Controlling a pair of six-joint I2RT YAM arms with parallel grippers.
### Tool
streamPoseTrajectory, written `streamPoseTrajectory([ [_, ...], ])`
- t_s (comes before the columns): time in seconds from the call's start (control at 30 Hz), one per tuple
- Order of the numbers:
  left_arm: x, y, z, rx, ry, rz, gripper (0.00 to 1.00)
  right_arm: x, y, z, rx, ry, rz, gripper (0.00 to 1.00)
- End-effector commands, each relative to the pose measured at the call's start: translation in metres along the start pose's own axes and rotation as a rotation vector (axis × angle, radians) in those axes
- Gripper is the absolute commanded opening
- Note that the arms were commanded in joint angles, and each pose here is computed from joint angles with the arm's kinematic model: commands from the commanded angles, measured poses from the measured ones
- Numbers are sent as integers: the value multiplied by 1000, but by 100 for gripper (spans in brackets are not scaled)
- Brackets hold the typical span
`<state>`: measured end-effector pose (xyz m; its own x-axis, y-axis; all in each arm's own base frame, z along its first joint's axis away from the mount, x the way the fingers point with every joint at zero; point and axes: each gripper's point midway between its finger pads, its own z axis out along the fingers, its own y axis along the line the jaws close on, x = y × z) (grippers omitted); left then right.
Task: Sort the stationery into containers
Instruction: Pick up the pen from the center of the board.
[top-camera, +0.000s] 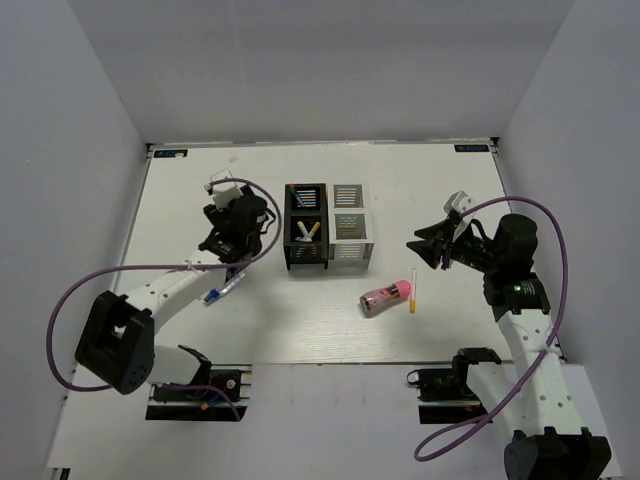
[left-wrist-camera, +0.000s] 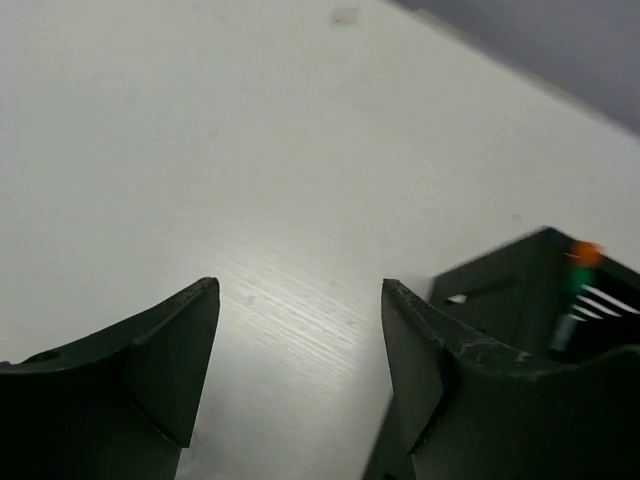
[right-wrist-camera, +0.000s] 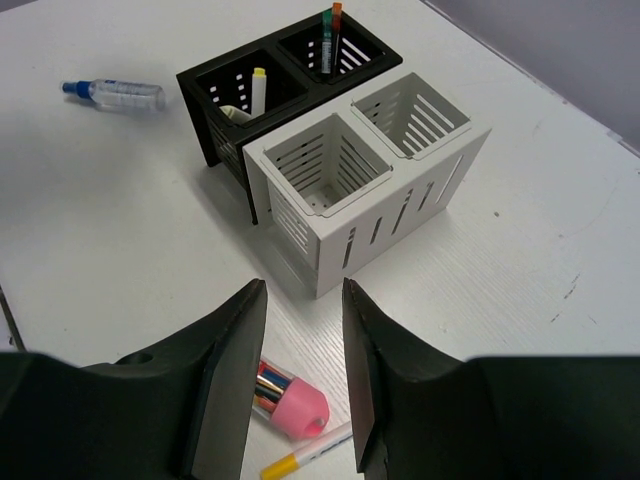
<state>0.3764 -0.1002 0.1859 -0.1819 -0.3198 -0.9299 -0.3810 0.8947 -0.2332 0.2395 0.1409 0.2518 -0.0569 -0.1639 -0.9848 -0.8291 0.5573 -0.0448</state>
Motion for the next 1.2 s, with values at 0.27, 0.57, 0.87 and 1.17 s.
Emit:
streamPoseTrajectory([
  [0.27, 57, 88, 51, -251, 284, -50, 77, 1, 3, -6, -3, -1, -32, 42],
  [0.57, 110, 107, 62, -275, 487, 1, 77, 3, 5, -4, -31, 0, -18, 42],
  [0.87, 119, 112, 59, -274, 533, 24, 77, 7, -4, -6, -1, 8, -5, 46],
  [1.17, 123, 113, 54, -267, 556, 25, 77, 7, -31, -5, 80, 85, -18, 63],
])
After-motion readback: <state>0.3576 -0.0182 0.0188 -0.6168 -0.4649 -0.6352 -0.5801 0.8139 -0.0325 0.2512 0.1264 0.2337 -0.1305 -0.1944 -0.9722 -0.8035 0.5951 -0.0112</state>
